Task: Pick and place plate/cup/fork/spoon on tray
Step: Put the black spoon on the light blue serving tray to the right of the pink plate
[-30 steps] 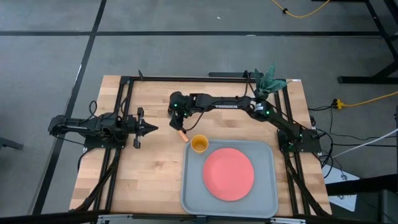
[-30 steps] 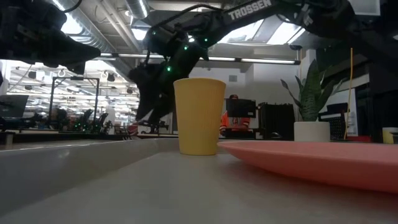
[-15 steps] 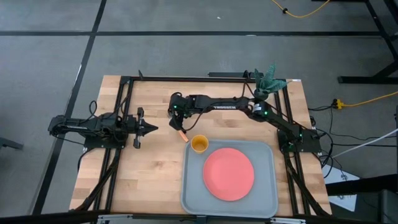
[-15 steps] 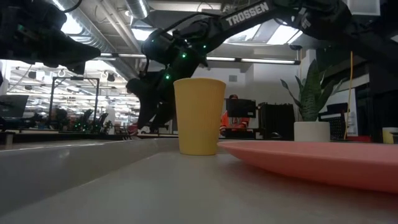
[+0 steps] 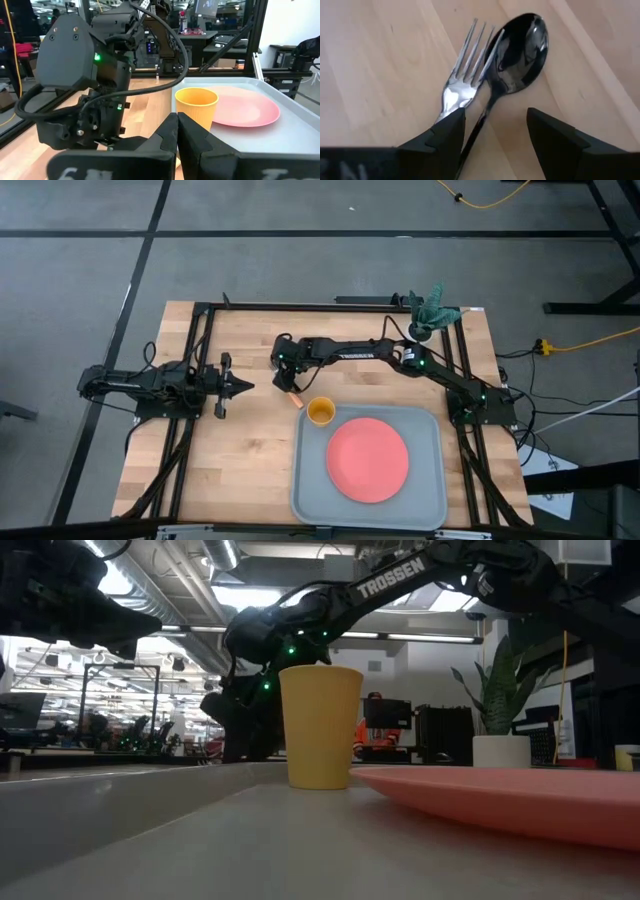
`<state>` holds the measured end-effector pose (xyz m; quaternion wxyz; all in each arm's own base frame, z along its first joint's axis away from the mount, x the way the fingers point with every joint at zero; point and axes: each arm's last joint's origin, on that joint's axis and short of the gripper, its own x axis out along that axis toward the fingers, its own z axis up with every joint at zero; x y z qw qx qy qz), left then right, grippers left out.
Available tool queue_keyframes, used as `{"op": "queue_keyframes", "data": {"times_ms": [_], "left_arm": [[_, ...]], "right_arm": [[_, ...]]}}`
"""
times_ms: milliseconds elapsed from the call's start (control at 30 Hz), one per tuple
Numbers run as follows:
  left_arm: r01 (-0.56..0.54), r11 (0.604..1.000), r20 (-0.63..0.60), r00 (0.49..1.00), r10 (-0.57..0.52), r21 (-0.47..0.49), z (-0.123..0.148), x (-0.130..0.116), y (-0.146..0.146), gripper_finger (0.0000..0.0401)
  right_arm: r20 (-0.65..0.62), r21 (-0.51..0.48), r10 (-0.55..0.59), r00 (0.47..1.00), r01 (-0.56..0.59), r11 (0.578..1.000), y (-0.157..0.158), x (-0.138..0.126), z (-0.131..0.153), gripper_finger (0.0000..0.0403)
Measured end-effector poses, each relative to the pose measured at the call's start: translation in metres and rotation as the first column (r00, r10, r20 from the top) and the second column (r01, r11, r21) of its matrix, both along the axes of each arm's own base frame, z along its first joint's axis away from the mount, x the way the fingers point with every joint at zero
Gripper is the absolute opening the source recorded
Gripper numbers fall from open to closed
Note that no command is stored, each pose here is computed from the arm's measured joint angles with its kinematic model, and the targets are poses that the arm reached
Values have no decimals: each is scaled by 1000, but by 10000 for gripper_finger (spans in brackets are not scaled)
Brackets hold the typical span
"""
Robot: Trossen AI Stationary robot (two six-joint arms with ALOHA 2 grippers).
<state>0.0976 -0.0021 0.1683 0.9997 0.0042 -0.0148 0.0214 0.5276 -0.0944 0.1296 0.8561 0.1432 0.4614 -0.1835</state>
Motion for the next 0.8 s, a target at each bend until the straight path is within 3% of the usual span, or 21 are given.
{"op": "queue_keyframes", "data": {"times_ms": [300, 533, 633, 800], "left_arm": [[0, 1000, 0, 1000, 0, 0, 0, 0, 0, 0], [0, 1000, 0, 1000, 0, 0, 0, 0, 0, 0], [0, 1000, 0, 1000, 0, 0, 0, 0, 0, 0], [0, 1000, 0, 1000, 0, 0, 0, 0, 0, 0]], "right_arm": [[-88, -73, -79, 993, 73, 995, -1, -8, -2, 217], [-118, -71, -117, 986, 109, 992, -4, -11, -2, 215], [-122, -66, -121, 985, 114, 991, -6, -12, -2, 196], [-124, -44, -135, 983, 131, 990, -12, -14, -3, 131]]}}
